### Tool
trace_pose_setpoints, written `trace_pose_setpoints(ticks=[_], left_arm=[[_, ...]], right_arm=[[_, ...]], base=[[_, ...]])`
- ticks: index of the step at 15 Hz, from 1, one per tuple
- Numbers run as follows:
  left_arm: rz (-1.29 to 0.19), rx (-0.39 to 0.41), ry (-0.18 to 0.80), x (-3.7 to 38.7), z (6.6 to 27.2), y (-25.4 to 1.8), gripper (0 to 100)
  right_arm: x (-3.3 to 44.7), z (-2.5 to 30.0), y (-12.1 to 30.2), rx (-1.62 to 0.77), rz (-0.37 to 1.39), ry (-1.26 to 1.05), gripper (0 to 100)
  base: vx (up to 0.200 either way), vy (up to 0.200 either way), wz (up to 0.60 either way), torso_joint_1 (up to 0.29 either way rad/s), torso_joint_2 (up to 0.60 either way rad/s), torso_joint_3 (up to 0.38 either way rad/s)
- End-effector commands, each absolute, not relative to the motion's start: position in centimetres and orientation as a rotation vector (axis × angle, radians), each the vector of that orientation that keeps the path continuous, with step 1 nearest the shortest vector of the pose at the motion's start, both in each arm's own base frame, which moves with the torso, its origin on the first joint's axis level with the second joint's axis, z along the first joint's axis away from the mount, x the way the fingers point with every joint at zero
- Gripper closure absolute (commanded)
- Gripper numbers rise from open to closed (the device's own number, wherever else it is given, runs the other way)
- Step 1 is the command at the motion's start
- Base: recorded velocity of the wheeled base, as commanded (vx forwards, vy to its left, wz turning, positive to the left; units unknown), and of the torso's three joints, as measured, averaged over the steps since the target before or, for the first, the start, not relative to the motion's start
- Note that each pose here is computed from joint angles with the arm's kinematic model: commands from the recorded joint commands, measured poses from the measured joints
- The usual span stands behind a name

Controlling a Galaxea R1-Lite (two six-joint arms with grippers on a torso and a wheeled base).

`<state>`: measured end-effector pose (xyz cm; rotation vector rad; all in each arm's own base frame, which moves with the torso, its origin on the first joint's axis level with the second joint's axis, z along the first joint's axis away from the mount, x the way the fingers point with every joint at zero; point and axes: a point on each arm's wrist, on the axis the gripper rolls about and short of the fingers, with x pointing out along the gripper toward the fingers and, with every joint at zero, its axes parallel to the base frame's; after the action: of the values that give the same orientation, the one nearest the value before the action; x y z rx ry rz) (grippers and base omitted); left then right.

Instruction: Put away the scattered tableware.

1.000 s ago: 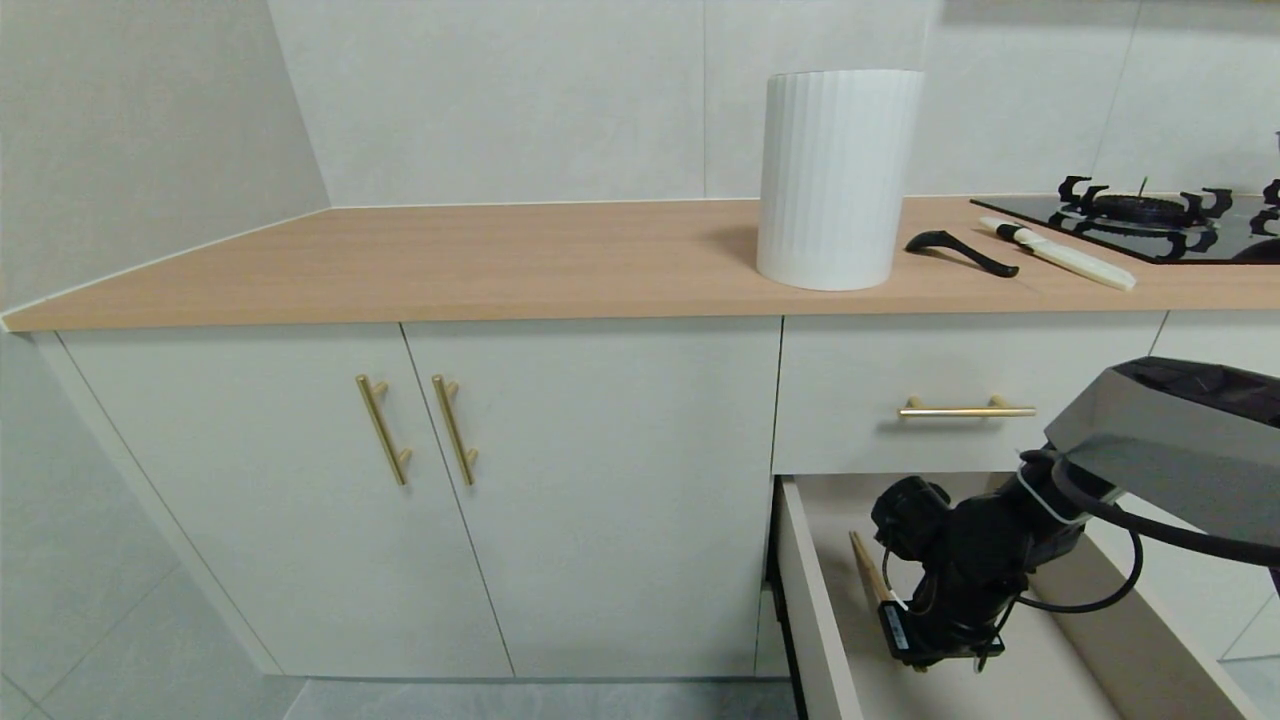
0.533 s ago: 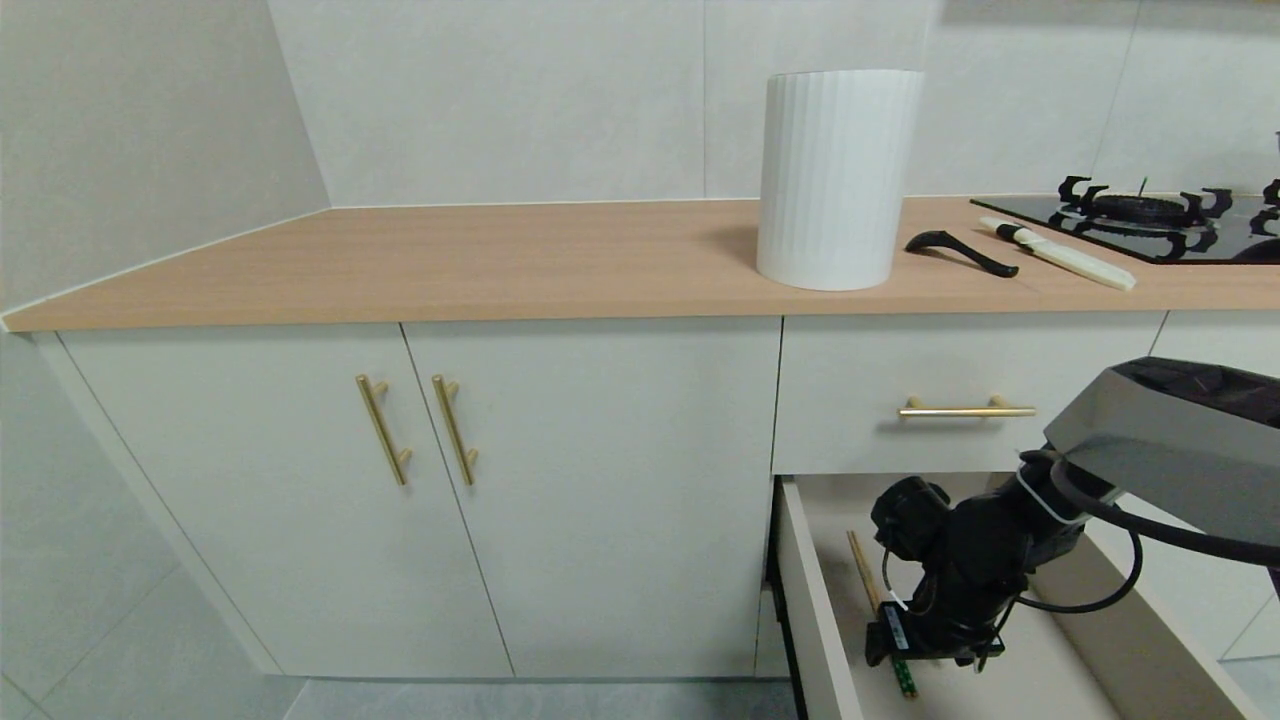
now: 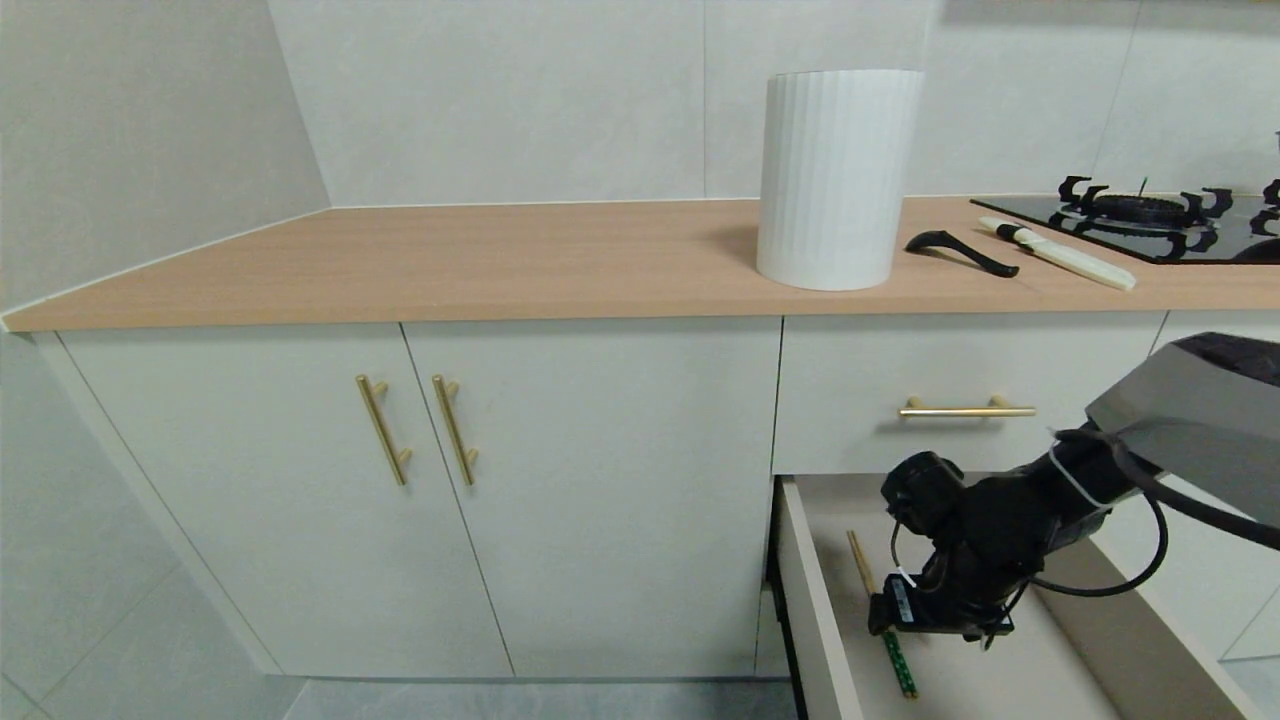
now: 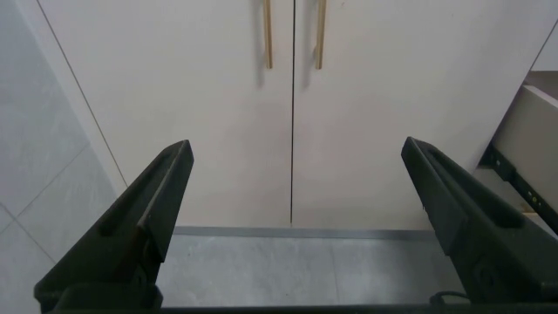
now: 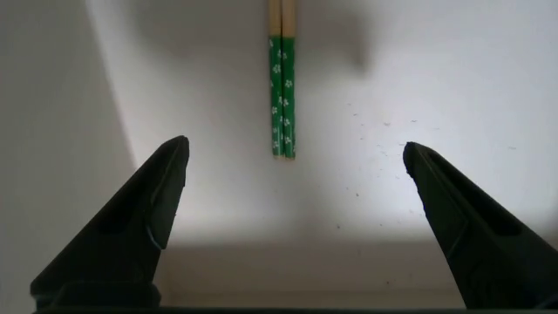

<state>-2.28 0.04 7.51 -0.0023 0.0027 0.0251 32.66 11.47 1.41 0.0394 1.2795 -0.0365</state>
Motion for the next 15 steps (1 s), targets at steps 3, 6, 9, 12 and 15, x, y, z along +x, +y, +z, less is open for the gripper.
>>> trace_pose_setpoints(ticks=[3, 6, 9, 12, 15], left_arm=[[0.026, -0.003, 0.003, -2.3, 7.5, 0.0, 0], [0.026, -0.003, 0.003, -2.3, 7.5, 0.0, 0], [0.026, -0.003, 0.003, -2.3, 7.5, 0.0, 0], [0.026, -0.003, 0.003, -2.3, 7.5, 0.0, 0], [0.026, -0.003, 0.003, -2.3, 7.5, 0.0, 0]], right_arm=[[30.0, 10.4, 9.2, 0.069, 0.004, 1.116, 0], [28.4, 14.6, 8.0, 0.090, 0.011, 0.998, 0], [26.6, 17.7, 6.8, 0.097, 0.024, 0.890, 0], [25.6, 19.2, 6.6, 0.101, 0.037, 0.833, 0], [25.1, 19.7, 6.4, 0.085, 0.046, 0.815, 0]], base=[[0.000, 0.000, 0.00, 0.000, 0.00, 0.000], [0.000, 0.000, 0.00, 0.000, 0.00, 0.000], [0.000, 0.000, 0.00, 0.000, 0.00, 0.000], [0.000, 0.000, 0.00, 0.000, 0.00, 0.000], [0.000, 0.000, 0.00, 0.000, 0.00, 0.000]])
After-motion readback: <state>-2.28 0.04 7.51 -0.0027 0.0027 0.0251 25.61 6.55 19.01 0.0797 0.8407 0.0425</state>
